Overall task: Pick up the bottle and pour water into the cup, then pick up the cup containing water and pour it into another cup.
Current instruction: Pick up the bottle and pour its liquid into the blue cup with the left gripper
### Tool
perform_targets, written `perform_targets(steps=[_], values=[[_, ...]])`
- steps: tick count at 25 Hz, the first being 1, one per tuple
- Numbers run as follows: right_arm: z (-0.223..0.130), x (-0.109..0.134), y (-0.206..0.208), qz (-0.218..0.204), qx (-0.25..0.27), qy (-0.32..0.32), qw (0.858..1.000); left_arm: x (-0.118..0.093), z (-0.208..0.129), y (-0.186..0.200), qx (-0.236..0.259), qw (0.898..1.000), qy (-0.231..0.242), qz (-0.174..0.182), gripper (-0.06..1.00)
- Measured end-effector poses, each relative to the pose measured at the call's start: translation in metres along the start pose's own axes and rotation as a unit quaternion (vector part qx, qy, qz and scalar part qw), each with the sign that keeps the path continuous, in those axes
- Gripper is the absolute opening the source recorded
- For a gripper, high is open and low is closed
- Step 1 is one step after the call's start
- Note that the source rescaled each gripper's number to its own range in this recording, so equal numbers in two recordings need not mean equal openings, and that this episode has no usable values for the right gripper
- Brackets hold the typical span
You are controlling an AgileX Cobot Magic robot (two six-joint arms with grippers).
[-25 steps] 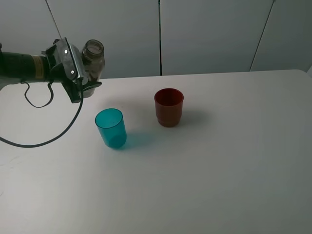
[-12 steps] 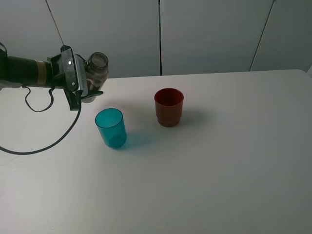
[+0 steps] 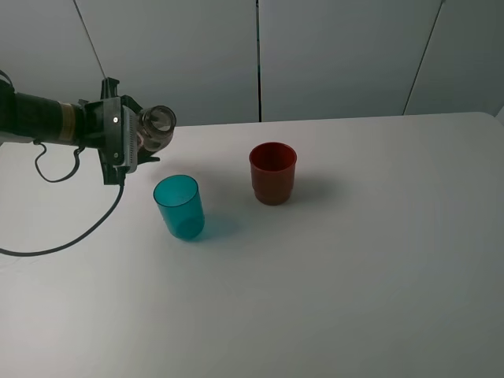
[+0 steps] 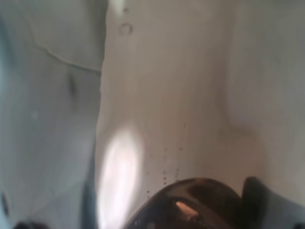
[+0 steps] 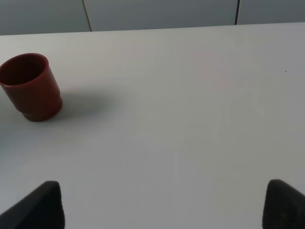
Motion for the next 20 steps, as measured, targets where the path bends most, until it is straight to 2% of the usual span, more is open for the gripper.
perform_targets(steps=[11, 20], values=[[0.0, 0.0, 0.0, 0.0, 0.0, 0.0, 1.0, 0.0024, -0.0007, -0.0011, 0.012, 0.997, -0.076, 0.009, 0.0], [0.0, 0.0, 0.0, 0.0, 0.0, 0.0, 1.0, 0.0038, -0.0017, -0.0031, 0.032, 0.991, -0.133, 0.009, 0.0]])
Point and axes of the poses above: a point on each arm's last joint axis where the gripper is mounted, y pointing back along that axis away from the gripper, x along the wrist's bending axis when the last joint is at zero, z = x × y, the point moved 2 cm from there along -y, pointing out along that axis toward the gripper, and after that the axes turned 15 degrees about -y, right-handed, at the moved point
